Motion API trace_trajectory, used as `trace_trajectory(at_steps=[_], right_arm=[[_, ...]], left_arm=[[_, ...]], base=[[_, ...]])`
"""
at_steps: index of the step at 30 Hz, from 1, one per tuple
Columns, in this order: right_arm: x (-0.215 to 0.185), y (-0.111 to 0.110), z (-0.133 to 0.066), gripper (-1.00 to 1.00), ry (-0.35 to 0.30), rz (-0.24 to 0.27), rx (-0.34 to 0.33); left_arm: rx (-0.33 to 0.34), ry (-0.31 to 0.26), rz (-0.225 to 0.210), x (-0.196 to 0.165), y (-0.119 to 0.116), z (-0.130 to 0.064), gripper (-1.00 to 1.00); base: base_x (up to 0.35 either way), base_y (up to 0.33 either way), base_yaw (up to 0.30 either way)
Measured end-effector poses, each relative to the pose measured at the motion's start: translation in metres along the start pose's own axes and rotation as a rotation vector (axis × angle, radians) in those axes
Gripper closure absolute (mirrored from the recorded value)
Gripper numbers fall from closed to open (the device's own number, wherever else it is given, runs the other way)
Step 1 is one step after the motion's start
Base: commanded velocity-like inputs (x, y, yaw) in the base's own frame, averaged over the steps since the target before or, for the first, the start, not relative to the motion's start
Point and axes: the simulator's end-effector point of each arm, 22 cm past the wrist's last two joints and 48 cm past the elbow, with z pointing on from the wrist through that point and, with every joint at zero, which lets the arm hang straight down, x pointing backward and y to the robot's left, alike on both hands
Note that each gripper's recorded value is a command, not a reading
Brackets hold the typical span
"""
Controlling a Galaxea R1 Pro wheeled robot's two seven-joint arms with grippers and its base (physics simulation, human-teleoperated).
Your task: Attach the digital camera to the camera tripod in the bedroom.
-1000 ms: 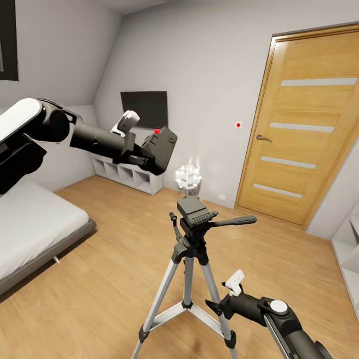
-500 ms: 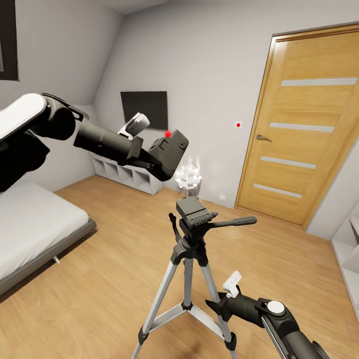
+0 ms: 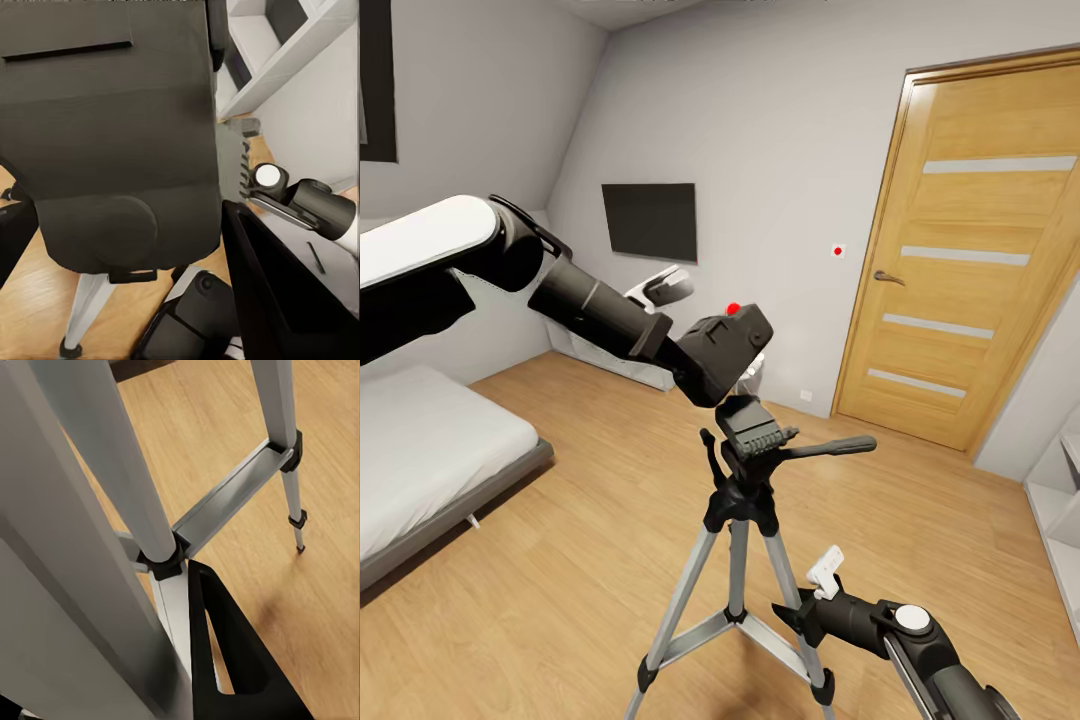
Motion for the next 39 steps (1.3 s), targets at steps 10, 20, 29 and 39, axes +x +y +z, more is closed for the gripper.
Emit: trace_trajectory(at_steps=[10,20,29,39], right_arm=[[-0.001,-0.001,0.0,1.0,-0.002,0.005,0.002],[-0.001,-0.003,0.0,1.0,-0.002,0.004,0.005],[-0.001,-0.001,0.001,1.0,-0.001,0.001,0.004],[-0.002,-0.001,0.001,1.0,-0.001,0.004,0.007]], left_arm=[[0.045,0.012,-0.006,-0.008,-0.008,-0.01,1.0],[0.028,0.01,-0.012,-0.019,-0.003,-0.022,1.0],[-0.09,0.122,0.05,0.007,0.011,-0.015,1.0],[-0.042,0.098,0.09,-0.006,-0.015,-0.033,1.0]], base=[[0.0,0.0,0.0],[0.0,0.0,0.0],[0.0,0.0,0.0],[0.0,0.0,0.0]])
